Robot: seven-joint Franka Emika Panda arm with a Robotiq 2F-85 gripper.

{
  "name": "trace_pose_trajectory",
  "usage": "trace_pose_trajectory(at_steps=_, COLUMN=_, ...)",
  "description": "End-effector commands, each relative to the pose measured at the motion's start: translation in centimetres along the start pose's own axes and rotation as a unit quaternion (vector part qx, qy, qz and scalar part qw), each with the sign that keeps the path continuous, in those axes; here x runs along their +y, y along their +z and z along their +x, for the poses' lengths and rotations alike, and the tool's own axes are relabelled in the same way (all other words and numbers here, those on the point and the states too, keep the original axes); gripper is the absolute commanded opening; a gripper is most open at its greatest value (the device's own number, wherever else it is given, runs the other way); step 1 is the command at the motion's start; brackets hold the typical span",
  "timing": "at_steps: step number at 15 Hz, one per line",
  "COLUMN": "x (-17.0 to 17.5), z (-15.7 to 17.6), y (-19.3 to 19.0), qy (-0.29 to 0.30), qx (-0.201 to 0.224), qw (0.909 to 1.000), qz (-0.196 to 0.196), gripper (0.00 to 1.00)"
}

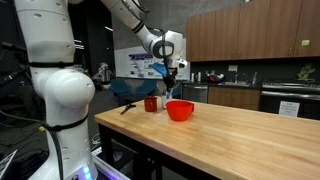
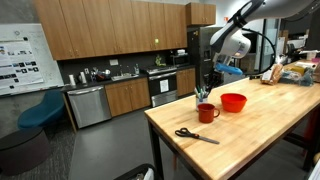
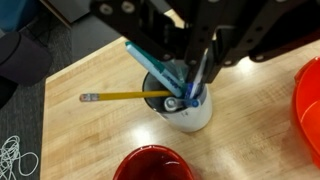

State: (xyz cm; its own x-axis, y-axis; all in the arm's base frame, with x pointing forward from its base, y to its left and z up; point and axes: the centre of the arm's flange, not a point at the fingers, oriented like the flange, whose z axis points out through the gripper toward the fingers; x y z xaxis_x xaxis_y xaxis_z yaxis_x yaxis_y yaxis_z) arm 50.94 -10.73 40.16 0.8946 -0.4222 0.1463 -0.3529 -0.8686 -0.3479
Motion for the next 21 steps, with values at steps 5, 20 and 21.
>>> trace_pose_trajectory(at_steps=5, x=-1.4, z=-1.3, y=-4.1, qy=-0.014, qx=0.026, qw=0.9995, qz=0.013, gripper=0.03)
trace_pose_trajectory(at_steps=20, x=5.6, z=-4.5, y=-16.9, qy=-0.026, qx=0.086, qw=0.9952, qz=-0.040, gripper=0.03)
trace_pose_trajectory(at_steps=21, x=6.4, z=-4.7, y=-17.0, qy=-0.021, qx=0.087, qw=0.9951, qz=-0.043, gripper=0.03)
